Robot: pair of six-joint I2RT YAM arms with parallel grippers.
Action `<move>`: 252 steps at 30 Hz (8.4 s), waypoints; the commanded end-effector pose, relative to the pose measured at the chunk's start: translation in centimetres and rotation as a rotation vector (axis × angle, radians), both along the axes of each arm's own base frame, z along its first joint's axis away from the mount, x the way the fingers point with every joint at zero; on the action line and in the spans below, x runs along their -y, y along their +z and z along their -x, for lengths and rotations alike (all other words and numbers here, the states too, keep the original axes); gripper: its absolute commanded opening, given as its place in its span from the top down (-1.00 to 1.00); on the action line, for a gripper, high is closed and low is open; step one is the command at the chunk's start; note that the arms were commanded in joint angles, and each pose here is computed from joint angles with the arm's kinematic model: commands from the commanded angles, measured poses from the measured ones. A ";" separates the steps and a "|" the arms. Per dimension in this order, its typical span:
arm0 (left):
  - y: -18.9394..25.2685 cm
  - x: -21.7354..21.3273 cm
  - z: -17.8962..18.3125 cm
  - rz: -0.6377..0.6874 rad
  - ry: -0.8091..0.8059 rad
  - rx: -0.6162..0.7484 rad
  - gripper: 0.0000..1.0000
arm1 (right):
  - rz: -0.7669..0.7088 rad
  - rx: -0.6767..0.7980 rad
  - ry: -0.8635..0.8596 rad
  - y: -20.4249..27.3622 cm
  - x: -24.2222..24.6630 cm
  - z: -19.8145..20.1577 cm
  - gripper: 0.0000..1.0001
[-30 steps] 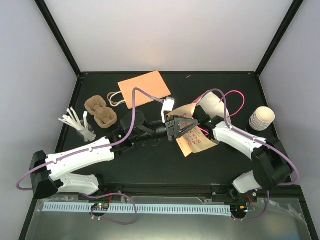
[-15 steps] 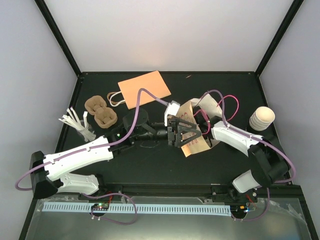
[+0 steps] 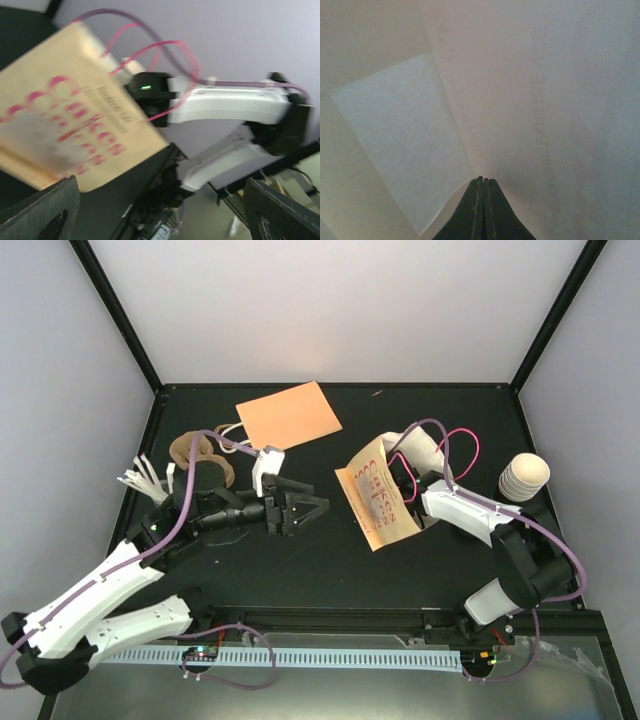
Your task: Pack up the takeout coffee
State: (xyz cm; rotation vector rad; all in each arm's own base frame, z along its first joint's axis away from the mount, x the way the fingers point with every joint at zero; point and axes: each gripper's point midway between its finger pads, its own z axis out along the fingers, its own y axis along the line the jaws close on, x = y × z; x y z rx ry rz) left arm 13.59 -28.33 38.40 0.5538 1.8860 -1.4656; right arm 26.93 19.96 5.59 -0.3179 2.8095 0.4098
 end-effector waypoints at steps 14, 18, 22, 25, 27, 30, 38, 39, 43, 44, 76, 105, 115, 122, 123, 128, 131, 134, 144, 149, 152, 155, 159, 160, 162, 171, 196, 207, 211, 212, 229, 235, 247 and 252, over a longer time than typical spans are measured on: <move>-16.1 -0.3 -8.2 -0.169 0.078 -0.250 -0.79 | -0.078 -0.004 0.048 0.2 -1.0 0.5 0.98; -17.4 1.0 -9.3 -0.161 0.052 -0.257 -0.79 | -0.091 -0.004 0.060 0.4 -1.2 0.7 0.98; -18.7 1.8 -11.0 -0.164 0.074 -0.261 -0.78 | -0.094 -0.006 0.064 0.3 -1.2 0.8 0.98; -20.3 2.4 -12.3 -0.190 0.093 -0.289 -0.74 | -0.100 -0.009 0.068 0.3 -1.3 0.9 0.98; -21.2 2.6 -12.9 -0.202 0.107 -0.298 -0.68 | -0.103 -0.009 0.068 0.3 -1.3 1.0 0.98; -22.5 2.6 -13.9 -0.230 0.142 -0.294 -0.59 | -0.100 -0.007 0.065 0.3 -1.2 1.0 0.98; -21.9 3.5 -13.9 -0.148 0.096 -0.254 -0.72 | -0.095 -0.013 0.069 -0.1 -1.1 1.2 0.97; -21.5 3.5 -13.9 -0.132 0.098 -0.245 -0.74 | -0.094 -0.013 0.067 -0.1 -1.1 1.2 0.98; -21.7 3.5 -14.6 -0.152 0.124 -0.254 -0.77 | -0.100 -0.013 0.071 0.0 -1.2 1.2 0.98; -22.0 3.5 -14.9 -0.164 0.130 -0.264 -0.76 | -0.104 -0.012 0.072 0.0 -1.2 1.2 0.98; -31.2 -1.1 -15.3 -0.387 0.259 -0.358 -0.18 | -0.400 -0.098 0.141 3.2 -3.8 3.5 0.98; -7.5 2.8 -10.7 -0.152 -0.091 0.459 -0.58 | -0.208 -0.088 0.165 3.3 -2.3 3.4 0.98; -2.4 5.2 -13.5 -0.121 -0.087 0.650 -0.48 | -0.194 -0.077 0.186 3.7 -3.2 3.6 0.98; -2.2 8.1 -13.4 -0.120 -0.154 0.678 -0.47 | -0.190 -0.074 0.189 3.9 -3.4 3.5 0.98; -2.2 8.5 -13.1 -0.121 -0.177 0.683 -0.47 | -0.188 -0.075 0.188 3.8 -3.4 3.5 0.98; -2.9 9.6 -12.1 -0.131 -0.250 0.701 -0.36 | -0.186 -0.076 0.189 3.8 -3.4 3.6 0.97; -3.0 9.9 -12.9 -0.137 -0.221 0.697 0.01 | -0.187 -0.077 0.190 3.8 -3.4 3.6 0.98; -2.3 10.3 -13.3 -0.109 -0.203 0.689 0.55 | -0.182 -0.081 0.192 3.6 -3.4 3.7 0.98; 3.2 10.4 -11.9 -0.002 -0.182 0.830 0.97 | -0.096 -0.078 0.197 3.1 -2.7 4.2 0.98; 6.0 9.2 -10.2 0.068 -0.168 0.930 0.97 | -0.046 -0.083 0.201 2.7 -2.1 4.7 0.98; 7.1 8.5 -9.1 0.121 -0.169 0.976 0.97 | -0.036 -0.089 0.209 2.3 -2.1 5.0 0.98; 7.7 7.9 -8.1 0.177 -0.165 1.005 0.97 | -0.043 -0.092 0.215 2.3 -2.3 5.3 0.98; 8.2 7.3 -7.4 0.229 -0.163 1.007 0.97 | -0.074 -0.074 0.212 2.8 -2.8 5.0 0.98; 8.3 7.2 -7.2 0.242 -0.165 1.008 0.97 | -0.072 -0.070 0.209 2.9 -2.8 4.9 0.98; 8.7 6.9 -6.8 0.262 -0.165 1.012 0.97 | -0.055 -0.068 0.196 2.8 -2.6 4.6 0.98; 9.8 5.9 -5.4 0.278 -0.176 1.044 0.97 | 0.107 -0.048 0.104 2.2 -0.3 3.3 0.98; 11.2 4.0 -3.5 0.250 -0.163 1.088 0.97 | 0.554 0.093 -0.013 2.4 4.6 0.8 0.98; 11.5 3.5 -2.7 0.260 -0.174 1.084 0.97 | 0.604 0.148 -0.066 2.9 5.4 0.0 0.98; 12.0 3.2 -2.4 0.268 -0.172 1.089 0.97 | 0.645 0.164 -0.088 2.9 5.9 -0.4 0.98; 12.1 3.1 -2.2 0.270 -0.172 1.089 0.97 | 0.659 0.165 -0.095 2.9 6.0 -0.5 0.98; 9.6 3.1 -1.5 0.256 -0.217 1.041 0.97 | 0.220 0.169 0.023 5.3 -0.1 -0.1 0.98; 6.5 2.7 -1.2 0.234 -0.215 0.985 0.97 | 0.364 0.160 -0.023 4.1 2.6 -0.6 0.98; 1.8 2.6 -1.1 0.178 -0.225 0.839 0.97 | 0.502 0.119 0.032 3.5 4.2 0.1 0.98; 0.7 2.3 -1.2 0.159 -0.206 0.806 0.97 | 0.533 0.072 0.090 2.9 4.5 1.1 0.98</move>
